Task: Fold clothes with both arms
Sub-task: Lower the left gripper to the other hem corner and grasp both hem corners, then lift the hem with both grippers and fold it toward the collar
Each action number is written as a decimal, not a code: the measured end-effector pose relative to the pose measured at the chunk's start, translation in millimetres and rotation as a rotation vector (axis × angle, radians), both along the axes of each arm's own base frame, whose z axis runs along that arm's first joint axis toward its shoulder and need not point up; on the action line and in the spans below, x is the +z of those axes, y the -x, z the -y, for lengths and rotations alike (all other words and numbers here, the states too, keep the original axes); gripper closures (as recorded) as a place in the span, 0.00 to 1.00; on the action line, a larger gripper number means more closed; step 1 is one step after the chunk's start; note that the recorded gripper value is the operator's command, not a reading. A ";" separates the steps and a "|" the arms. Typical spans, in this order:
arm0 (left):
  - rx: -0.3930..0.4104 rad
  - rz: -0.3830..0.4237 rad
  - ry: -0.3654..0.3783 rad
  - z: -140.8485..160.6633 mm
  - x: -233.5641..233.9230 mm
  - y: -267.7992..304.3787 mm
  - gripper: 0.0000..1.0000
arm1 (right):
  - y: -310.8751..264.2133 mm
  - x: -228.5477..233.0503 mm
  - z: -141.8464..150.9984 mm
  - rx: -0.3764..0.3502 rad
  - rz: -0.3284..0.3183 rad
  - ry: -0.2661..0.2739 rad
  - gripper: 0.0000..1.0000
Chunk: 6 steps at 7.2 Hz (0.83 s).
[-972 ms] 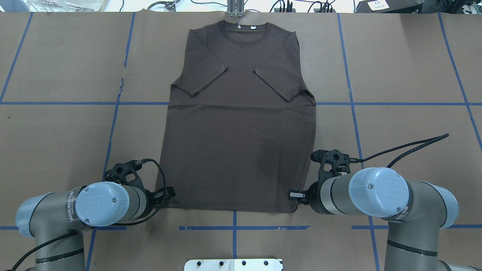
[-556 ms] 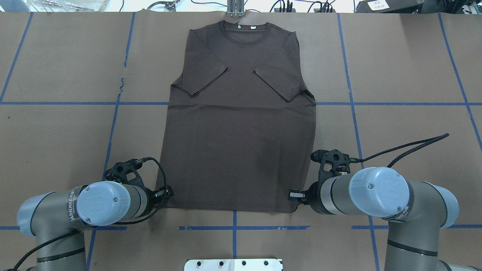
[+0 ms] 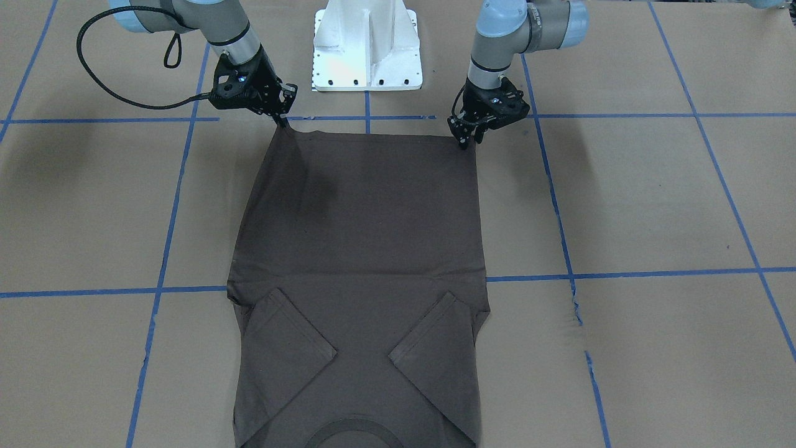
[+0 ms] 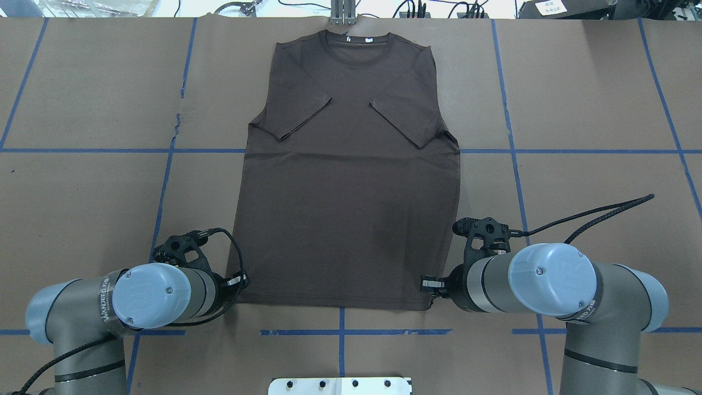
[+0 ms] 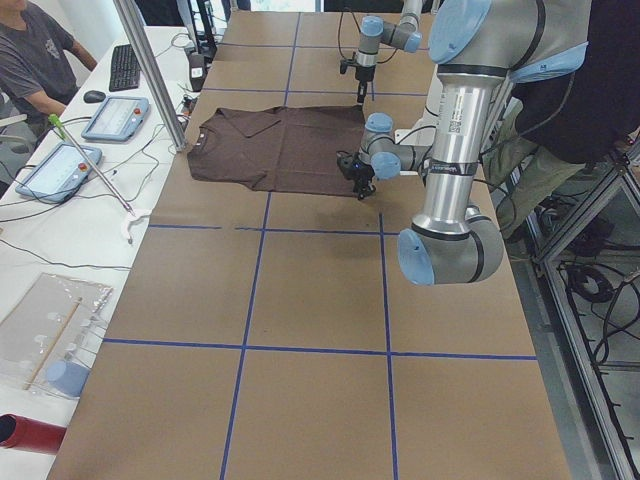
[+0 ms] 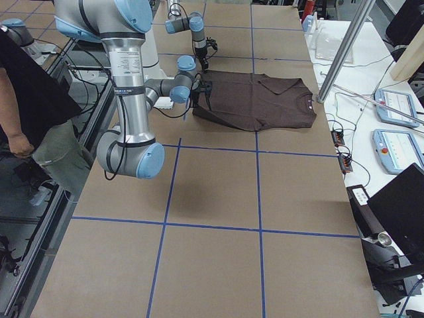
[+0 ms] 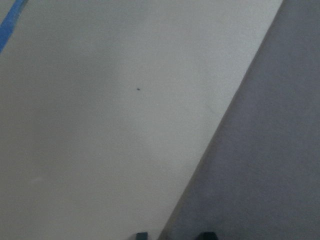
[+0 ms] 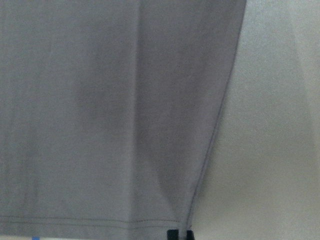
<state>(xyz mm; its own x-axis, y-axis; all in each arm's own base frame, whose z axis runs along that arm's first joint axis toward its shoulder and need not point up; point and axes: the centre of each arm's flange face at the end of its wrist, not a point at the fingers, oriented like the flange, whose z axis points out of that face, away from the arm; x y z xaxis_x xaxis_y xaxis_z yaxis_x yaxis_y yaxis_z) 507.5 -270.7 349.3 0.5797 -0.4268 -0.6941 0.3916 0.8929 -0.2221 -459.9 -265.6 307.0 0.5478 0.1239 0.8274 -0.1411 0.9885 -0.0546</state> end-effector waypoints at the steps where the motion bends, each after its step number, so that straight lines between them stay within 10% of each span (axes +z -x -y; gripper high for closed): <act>1: 0.001 0.000 -0.001 -0.1 -2.9 -0.7 1.00 | 0.0 0.0 0.0 0.000 0.000 0.000 1.00; 6: -0.003 -0.019 -0.015 3.8 -53.0 14.4 1.00 | -9.8 -12.5 -4.4 -0.028 0.034 0.013 1.00</act>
<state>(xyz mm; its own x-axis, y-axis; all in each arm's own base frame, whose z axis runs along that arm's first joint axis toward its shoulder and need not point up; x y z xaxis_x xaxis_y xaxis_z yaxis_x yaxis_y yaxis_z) 493.1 -274.5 296.2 0.5648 -0.4183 -0.7114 0.3905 0.8949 -0.2162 -450.1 -261.1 294.5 0.5231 0.1198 0.8438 -0.1110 0.9912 -0.0719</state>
